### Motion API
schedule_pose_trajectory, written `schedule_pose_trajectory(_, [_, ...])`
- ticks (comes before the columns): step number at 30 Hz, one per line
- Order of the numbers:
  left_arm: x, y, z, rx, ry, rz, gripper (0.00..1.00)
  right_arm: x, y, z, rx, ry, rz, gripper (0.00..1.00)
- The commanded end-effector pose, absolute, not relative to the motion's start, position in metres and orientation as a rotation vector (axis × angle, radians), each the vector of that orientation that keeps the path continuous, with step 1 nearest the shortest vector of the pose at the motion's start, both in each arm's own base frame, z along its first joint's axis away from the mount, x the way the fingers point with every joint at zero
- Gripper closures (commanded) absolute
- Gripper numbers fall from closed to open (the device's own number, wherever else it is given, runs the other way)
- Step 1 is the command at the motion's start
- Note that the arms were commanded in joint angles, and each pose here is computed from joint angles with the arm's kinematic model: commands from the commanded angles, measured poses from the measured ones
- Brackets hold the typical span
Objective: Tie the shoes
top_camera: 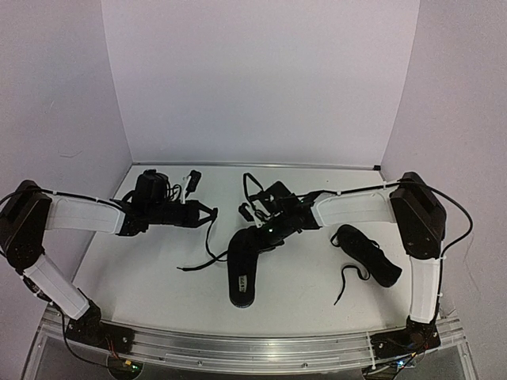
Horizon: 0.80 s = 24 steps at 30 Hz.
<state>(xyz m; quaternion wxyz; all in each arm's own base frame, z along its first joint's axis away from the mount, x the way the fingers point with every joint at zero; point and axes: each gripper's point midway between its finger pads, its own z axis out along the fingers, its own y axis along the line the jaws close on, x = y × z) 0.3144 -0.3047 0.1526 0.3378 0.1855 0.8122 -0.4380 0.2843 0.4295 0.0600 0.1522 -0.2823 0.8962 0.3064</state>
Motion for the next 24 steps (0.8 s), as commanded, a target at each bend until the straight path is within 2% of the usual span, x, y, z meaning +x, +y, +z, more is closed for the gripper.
schedule_pose_trajectory(1, [0.322,-0.321,0.177,0.52,2.046,-1.198,1.0,0.272,0.43,0.061,-0.882,2.567,0.89,0.89])
schedule_pose_trajectory(4, [0.322,-0.326,0.174,0.529,2.07,-1.221,1.0,0.274,0.432,0.069,-0.902,2.534,0.89,1.0])
schedule_pose_trajectory(12, [0.322,-0.341,0.162,0.507,2.158,-1.339,1.0,0.272,0.436,0.109,-0.964,2.388,0.914,1.0])
schedule_pose_trajectory(24, [0.313,-0.365,0.116,0.614,2.316,-1.477,1.0,0.258,0.446,0.114,-1.071,2.298,0.969,1.0])
